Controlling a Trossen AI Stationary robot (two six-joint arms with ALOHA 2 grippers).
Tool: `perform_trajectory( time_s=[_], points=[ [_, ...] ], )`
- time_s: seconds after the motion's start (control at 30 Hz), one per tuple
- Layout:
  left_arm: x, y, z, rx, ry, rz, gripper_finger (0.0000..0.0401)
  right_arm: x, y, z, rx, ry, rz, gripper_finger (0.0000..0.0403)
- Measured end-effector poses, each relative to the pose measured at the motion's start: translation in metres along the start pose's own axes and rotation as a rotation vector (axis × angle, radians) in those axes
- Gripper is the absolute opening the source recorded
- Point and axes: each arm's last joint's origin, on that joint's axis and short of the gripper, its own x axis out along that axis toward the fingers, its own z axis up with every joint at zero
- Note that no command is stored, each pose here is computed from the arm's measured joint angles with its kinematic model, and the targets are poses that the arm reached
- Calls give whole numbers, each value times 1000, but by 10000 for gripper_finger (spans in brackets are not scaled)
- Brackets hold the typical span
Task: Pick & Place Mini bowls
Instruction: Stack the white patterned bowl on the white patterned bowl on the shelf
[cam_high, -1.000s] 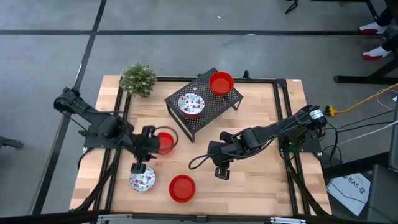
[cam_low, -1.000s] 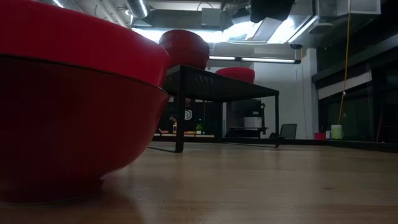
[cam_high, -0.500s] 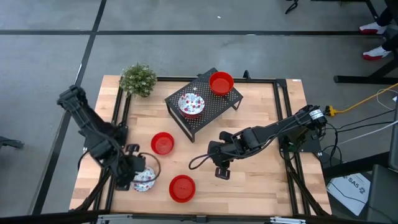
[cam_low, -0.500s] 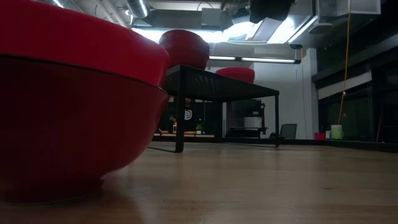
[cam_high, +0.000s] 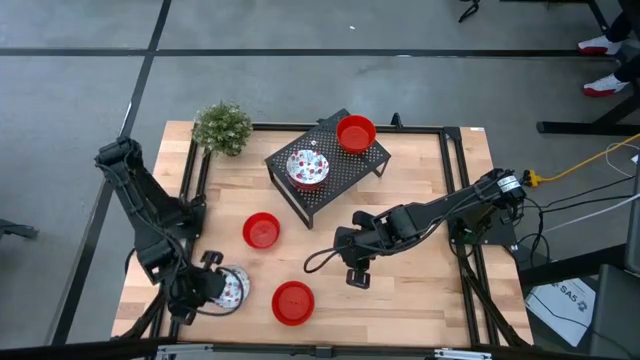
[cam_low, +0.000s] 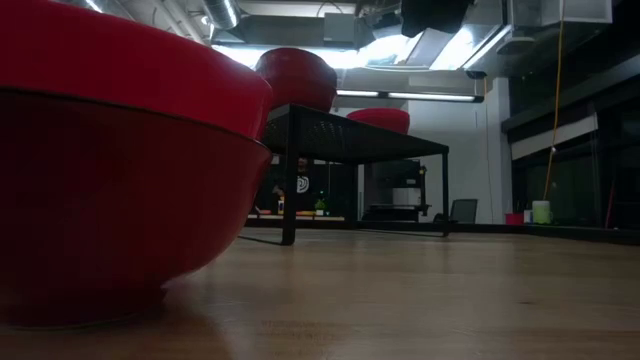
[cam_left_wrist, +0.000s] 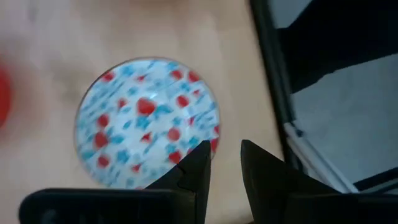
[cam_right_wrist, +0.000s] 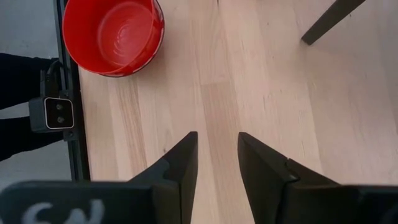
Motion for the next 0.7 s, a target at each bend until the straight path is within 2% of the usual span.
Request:
perform_trajectory(
  time_s=[0.17,0.37,0.7],
  points=[
    [10,-4,1,66,6,-1,87,0,0,0,0,0,0,114],
    [39,-11,2,140,75,21,110,0,0,0,4,0,0,114],
    [77,-13,-2,63,183,121,127,0,0,0,26,0,1,114]
  ],
)
